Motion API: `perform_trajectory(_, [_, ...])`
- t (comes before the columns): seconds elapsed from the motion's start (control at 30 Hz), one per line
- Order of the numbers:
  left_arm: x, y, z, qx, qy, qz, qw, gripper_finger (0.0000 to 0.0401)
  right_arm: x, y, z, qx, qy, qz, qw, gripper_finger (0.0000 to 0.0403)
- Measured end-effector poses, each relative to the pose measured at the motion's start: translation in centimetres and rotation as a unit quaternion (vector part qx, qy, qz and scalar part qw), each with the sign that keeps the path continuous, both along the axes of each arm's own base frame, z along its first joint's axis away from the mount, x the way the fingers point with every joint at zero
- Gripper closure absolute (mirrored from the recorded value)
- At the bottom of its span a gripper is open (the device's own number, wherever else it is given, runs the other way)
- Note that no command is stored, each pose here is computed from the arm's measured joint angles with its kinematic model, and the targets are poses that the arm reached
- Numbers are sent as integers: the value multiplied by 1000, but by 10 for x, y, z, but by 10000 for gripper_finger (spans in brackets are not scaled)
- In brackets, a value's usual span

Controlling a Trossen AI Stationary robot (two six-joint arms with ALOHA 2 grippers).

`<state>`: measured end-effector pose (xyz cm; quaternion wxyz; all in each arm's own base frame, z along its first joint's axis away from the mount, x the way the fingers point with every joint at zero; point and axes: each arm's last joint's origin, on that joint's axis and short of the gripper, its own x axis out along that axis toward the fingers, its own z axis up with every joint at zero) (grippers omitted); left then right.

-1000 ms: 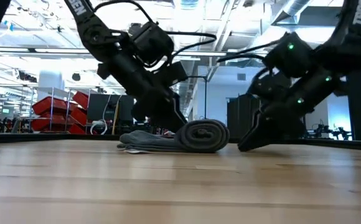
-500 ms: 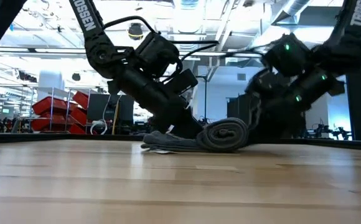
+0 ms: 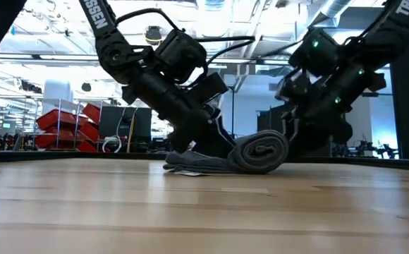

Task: Roll towel
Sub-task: Roll the gray towel

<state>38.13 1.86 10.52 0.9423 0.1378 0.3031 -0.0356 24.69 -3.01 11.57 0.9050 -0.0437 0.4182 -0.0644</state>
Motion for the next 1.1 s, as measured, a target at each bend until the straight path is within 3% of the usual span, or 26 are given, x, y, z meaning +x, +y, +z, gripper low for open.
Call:
perform_trajectory(0.17, [-3, -6, -6, 14, 28, -15, 999, 228, -8, -12, -14, 54, 49, -19, 997, 200])
perform_trajectory(0.37, [-1, -8, -3, 20, 6, -19, 1000, 228, 10, -5, -23, 67, -19, 15, 997, 200])
perform_trajectory(0.57, [0, -7, -3, 14, 2, 15, 1000, 228, 13, -5, -11, 72, -68, 20, 995, 200])
perform_trajectory(0.7, [1, -5, -1, 36, -8, 41, 999, 228, 12, -4, -1, 73, -86, 27, 993, 200])
perform_trajectory(0.93, [2, 3, -2, 39, -22, 68, 997, 228, -1, -3, -9, 91, -1, 18, 996, 200])
perform_trajectory(1.1, [10, 3, -18, 6, -39, 84, 996, 228, -4, 1, -15, 115, 15, -18, 993, 200])
